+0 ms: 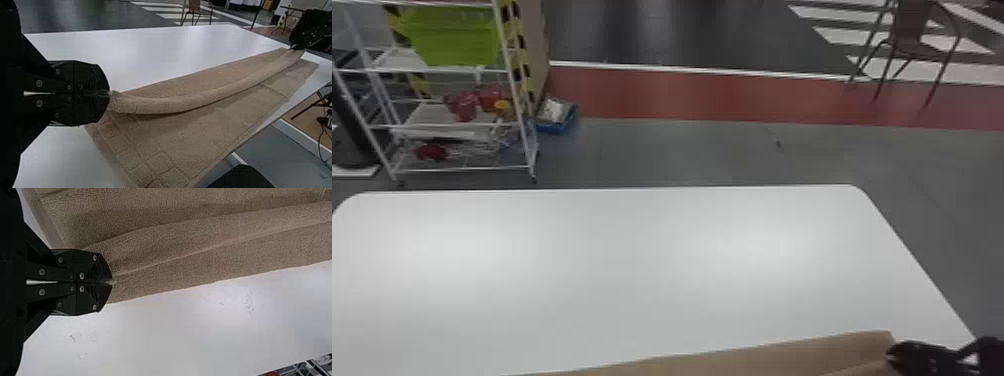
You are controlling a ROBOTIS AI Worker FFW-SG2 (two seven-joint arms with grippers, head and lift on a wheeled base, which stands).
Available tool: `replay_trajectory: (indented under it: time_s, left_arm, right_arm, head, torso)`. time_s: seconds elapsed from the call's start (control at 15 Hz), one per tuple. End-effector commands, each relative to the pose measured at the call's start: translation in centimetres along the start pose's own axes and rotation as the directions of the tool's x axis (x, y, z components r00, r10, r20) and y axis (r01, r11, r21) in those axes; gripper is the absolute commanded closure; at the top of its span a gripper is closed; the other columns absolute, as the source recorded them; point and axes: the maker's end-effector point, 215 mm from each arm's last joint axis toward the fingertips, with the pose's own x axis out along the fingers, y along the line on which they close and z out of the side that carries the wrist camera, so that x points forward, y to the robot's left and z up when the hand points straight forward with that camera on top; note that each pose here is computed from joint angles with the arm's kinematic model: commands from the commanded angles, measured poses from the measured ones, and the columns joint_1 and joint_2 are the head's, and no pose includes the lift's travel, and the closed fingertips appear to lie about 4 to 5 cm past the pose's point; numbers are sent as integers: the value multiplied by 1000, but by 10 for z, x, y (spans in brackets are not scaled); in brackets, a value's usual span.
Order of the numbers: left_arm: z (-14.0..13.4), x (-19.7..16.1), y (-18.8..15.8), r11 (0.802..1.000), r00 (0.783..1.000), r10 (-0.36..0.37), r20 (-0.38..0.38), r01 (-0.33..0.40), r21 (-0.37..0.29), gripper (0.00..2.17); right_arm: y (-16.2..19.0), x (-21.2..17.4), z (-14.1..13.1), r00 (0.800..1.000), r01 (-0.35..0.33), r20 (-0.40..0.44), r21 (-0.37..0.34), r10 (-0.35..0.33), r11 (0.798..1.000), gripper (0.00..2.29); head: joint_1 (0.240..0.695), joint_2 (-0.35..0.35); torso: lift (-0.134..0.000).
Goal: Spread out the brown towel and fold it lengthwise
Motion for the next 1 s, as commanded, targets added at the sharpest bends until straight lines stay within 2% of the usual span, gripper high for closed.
replay_trajectory:
  time_s: [0.0, 0.07, 0.2, 0.33, 0.47, 0.67, 0.93]
  left_arm:
    - [7, -6, -14, 999, 1000, -30, -7, 30, 46, 1848]
    - [9, -10, -15, 998, 1000, -27, -10, 28, 65, 1848]
    - [9, -15, -9, 997, 1000, -4, -19, 6, 78, 1848]
    - [12, -17, -1, 996, 999, 16, -29, -13, 92, 1848]
    - [20, -25, -7, 997, 999, 21, -26, -19, 76, 1848]
    - [27, -23, -27, 1000, 1000, -1, -2, 1, 20, 1848]
    - [39, -18, -44, 999, 999, -14, 35, 15, -30, 1848]
  right_arm:
    - [4, -6, -1, 1000, -10, -12, -23, 9, 1000, 1312]
    - [-5, -9, -3, 1000, 11, -20, -33, -12, 999, 1312]
    - [-45, -18, -9, 995, 90, -34, -16, -90, 996, 1312]
    - [-61, -22, -9, 993, 112, -40, -29, -113, 993, 1312]
    - [-53, -28, -12, 994, 96, -52, -49, -98, 994, 1312]
    - [-16, -19, -16, 998, 27, -54, -59, -30, 998, 1308]
    - [-9, -13, -23, 997, 33, -65, -65, -37, 997, 1312]
  head:
    - [695, -127]
    - [695, -129]
    - [695, -138]
    - [695, -147]
    - [695, -160]
    - [695, -179]
    - [695, -199]
  torso:
    - [-122]
    - [-122]
    - [-122]
    - [-122]
    - [-122]
    - [-122]
    - [-122]
